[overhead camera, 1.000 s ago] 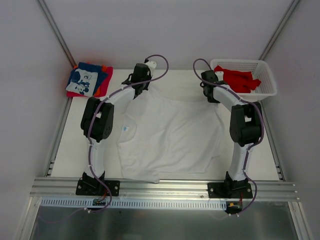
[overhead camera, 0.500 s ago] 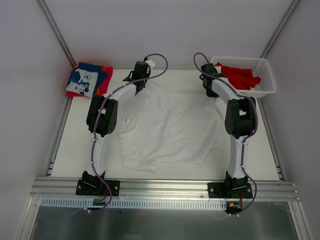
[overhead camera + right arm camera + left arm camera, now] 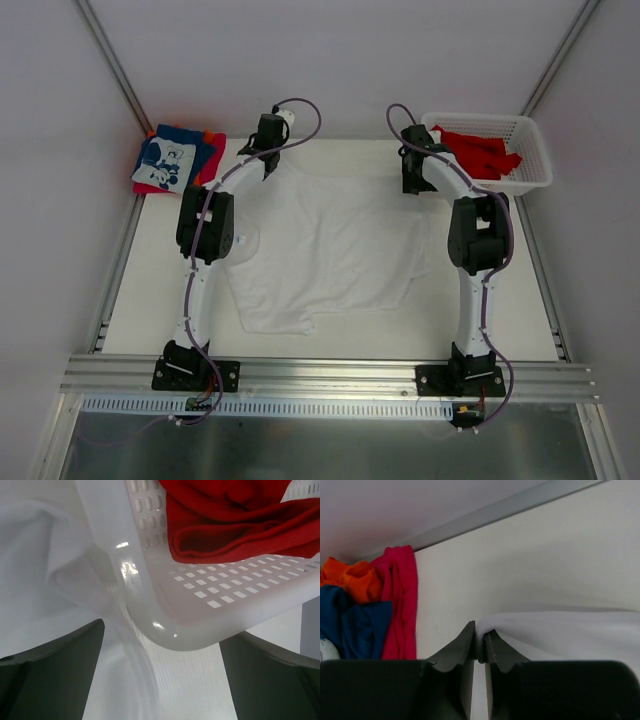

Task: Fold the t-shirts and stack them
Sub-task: Flatten the tshirt out

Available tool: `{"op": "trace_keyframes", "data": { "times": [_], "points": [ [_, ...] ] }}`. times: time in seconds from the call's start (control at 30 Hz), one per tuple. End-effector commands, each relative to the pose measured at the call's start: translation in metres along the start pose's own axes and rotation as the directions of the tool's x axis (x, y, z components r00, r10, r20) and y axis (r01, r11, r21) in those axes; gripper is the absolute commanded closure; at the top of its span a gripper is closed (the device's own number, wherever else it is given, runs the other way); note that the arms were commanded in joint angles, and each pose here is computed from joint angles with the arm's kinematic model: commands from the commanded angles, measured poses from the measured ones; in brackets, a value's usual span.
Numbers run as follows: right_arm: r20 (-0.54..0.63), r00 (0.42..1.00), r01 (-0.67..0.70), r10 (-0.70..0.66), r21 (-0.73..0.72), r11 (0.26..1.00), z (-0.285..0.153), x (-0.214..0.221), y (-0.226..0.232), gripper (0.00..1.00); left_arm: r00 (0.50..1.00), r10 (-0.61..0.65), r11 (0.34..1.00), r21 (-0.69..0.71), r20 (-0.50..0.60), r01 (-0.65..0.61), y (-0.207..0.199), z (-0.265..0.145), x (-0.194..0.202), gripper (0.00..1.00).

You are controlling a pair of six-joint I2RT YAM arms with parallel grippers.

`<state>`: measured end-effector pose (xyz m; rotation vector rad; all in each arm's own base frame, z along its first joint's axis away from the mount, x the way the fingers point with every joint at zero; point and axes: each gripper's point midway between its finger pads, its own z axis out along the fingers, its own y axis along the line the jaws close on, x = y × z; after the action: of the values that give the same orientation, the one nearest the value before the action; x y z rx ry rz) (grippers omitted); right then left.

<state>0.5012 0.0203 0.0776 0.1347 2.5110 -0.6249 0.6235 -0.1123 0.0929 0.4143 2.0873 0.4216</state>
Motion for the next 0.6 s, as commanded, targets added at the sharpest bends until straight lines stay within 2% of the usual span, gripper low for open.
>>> {"op": "trace_keyframes", "data": {
  "times": [0.0, 0.03, 0.07, 0.1, 0.13, 0.23, 0.33, 0.43, 0.53, 0.57],
  "points": [
    [0.084, 0.996, -0.044, 0.040, 0.039, 0.998, -0.018, -0.026, -0.025, 0.00, 0.999, 0.003, 0.991, -0.131, 0.032, 0.001, 0.029, 0.003, -0.025, 0.86],
    [0.076, 0.996, -0.041, 0.037, 0.046, 0.998, -0.019, -0.021, -0.027, 0.01, 1.000, 0.003, 0.988, -0.151, 0.024, 0.001, 0.031, 0.006, -0.023, 0.67],
    [0.090, 0.995, -0.054, 0.050, 0.040, 0.998, -0.027, -0.024, -0.031, 0.01, 1.000, 0.001, 0.985, -0.171, 0.025, 0.004, 0.036, 0.005, -0.025, 0.21],
    [0.091, 0.994, -0.059, 0.056, 0.035, 0.998, -0.031, -0.023, -0.033, 0.00, 0.999, -0.004, 0.981, -0.195, 0.035, 0.010, 0.043, 0.002, -0.033, 0.04],
    [0.084, 0.995, -0.060, 0.057, 0.031, 0.998, -0.032, -0.018, -0.033, 0.00, 0.999, -0.010, 0.979, -0.202, 0.048, 0.020, 0.046, -0.001, -0.040, 0.01],
    [0.106, 0.992, -0.073, 0.071, 0.015, 0.997, -0.049, -0.019, -0.039, 0.00, 0.995, -0.039, 0.981, -0.185, 0.096, 0.056, 0.053, -0.015, -0.060, 0.01],
    [0.122, 0.990, -0.072, 0.071, 0.006, 0.997, -0.066, -0.014, -0.042, 0.01, 0.982, -0.073, 0.973, -0.205, 0.176, 0.109, 0.075, -0.060, -0.098, 0.01],
    [0.141, 0.987, -0.072, 0.073, -0.018, 0.997, -0.087, -0.008, -0.039, 0.01, 0.975, -0.073, 0.973, -0.198, 0.210, 0.116, 0.076, -0.098, -0.116, 0.01],
    [0.156, 0.986, -0.054, 0.059, -0.037, 0.998, -0.110, 0.003, -0.034, 0.00, 0.980, -0.074, 0.979, -0.173, 0.186, 0.107, 0.060, -0.130, -0.116, 0.01],
    [0.156, 0.986, -0.046, 0.053, -0.049, 0.998, -0.117, 0.008, -0.031, 0.01, 0.989, -0.079, 0.984, -0.147, 0.124, 0.097, 0.044, -0.135, -0.096, 0.01]
  ]
}}
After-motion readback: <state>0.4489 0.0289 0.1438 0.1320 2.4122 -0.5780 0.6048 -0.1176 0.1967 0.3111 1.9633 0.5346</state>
